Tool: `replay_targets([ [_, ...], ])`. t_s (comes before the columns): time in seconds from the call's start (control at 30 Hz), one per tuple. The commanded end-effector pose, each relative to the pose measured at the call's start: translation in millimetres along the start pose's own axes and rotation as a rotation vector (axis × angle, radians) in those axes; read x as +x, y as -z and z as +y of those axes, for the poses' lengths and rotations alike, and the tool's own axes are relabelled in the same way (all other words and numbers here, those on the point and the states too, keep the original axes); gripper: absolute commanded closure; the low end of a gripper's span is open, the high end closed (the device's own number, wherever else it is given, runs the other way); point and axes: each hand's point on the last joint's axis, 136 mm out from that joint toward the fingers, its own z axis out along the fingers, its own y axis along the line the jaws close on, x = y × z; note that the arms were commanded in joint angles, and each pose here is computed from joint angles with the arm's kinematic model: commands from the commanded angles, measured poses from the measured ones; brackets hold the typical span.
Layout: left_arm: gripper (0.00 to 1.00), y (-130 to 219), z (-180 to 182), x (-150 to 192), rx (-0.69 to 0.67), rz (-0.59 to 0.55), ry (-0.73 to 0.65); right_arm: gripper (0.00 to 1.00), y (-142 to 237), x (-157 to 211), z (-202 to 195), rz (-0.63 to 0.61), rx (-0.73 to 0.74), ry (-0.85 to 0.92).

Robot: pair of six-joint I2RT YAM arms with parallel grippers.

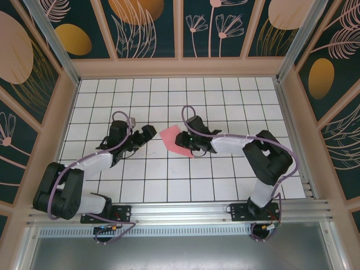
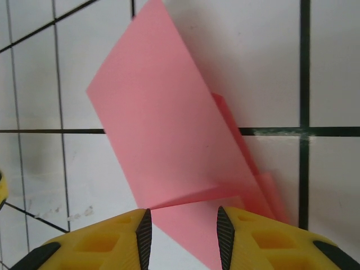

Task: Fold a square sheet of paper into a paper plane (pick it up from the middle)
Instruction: Fold the wing for the fifth time at the center of the table.

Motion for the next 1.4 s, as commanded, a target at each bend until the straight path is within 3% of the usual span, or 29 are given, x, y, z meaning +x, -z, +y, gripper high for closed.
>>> replay_targets([
  [0.0, 0.08, -6, -5, 14, 0.010, 0.051, 0.037, 0.62, -9, 6, -8, 0.020, -0.015, -0.019],
  [0.4, 0.13, -24, -16, 49, 0.016, 0.145, 0.103, 0.62, -10, 21, -41, 0.072, -0.033, -0.132],
  [1.03, 0.42, -60, -24, 76, 0.002, 0.248, 0.124, 0.63, -3, 26, -57, 0.107, -0.096, -0.224],
  [1.37, 0.39, -68, -17, 78, -0.025, 0.262, 0.133, 0.63, -2, 25, -59, 0.107, -0.109, -0.235],
])
